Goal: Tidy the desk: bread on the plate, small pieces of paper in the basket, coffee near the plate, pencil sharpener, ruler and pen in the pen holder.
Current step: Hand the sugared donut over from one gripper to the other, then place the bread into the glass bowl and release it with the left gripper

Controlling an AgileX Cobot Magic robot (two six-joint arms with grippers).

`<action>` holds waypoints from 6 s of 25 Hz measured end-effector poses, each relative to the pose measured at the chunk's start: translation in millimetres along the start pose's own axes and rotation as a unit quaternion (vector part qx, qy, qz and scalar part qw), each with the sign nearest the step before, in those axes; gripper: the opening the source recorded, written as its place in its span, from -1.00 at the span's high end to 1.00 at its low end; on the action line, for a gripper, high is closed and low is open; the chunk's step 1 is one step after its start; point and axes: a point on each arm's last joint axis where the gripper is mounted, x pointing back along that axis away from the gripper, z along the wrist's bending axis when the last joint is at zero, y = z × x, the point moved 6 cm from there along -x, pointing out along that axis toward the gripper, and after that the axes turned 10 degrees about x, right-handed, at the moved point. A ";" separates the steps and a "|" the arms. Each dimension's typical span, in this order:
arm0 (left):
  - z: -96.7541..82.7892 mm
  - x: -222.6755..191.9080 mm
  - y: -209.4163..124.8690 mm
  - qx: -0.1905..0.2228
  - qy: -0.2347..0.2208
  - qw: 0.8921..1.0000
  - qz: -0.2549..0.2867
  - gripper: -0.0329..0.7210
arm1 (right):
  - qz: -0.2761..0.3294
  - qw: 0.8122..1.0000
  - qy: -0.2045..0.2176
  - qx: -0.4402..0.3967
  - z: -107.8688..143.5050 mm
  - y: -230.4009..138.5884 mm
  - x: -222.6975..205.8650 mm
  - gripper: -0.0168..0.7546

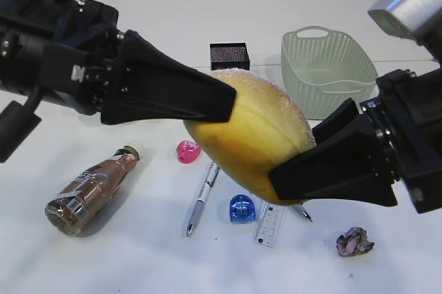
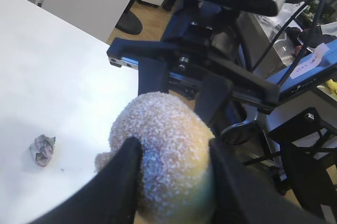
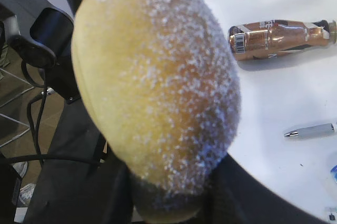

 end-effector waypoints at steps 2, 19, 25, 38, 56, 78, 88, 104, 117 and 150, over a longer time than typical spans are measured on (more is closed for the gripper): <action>0.0 0.0 0.0 0.000 0.000 1.000 0.000 0.23 | -0.001 1.000 0.001 0.000 0.3 0.3 0.0 0.20; -1.6 0.4 2.8 0.005 -0.006 1.000 -0.009 0.33 | -0.012 1.000 0.002 -0.006 0.5 3.1 -0.1 0.19; -1.6 0.4 2.8 0.005 -0.006 1.000 -0.009 0.33 | -0.012 1.000 0.003 -0.006 0.8 2.5 -0.3 -0.16; -2.3 0.9 3.0 0.005 -0.008 1.000 -0.008 0.34 | -0.011 1.000 0.003 -0.014 0.8 2.1 -0.3 -0.38; 13.4 41.5 16.7 0.000 0.034 0.998 -0.047 0.34 | -0.004 0.999 -0.024 -0.024 -7.2 0.0 -0.3 -0.40; 79.0 107.3 45.1 0.019 0.232 0.959 -0.164 0.36 | -0.005 0.997 -0.072 -0.025 -21.6 0.1 1.1 -0.40; 121.2 155.2 66.9 0.048 0.402 0.870 -0.280 0.39 | -0.006 0.997 -0.074 -0.025 -22.3 0.1 1.2 -0.40; 224.5 157.1 73.7 0.111 0.473 0.831 -0.273 0.39 | -0.006 0.996 -0.085 -0.025 -25.6 0.1 1.7 -0.40; 289.0 150.6 82.3 0.014 0.523 0.830 -0.192 0.39 | -0.002 0.994 -0.103 -0.022 -30.8 -1.0 2.7 -0.40; 331.7 132.5 73.1 -0.200 0.554 0.807 -0.034 0.04 | 0.010 0.993 -0.113 -0.015 -33.8 -4.4 3.4 -0.40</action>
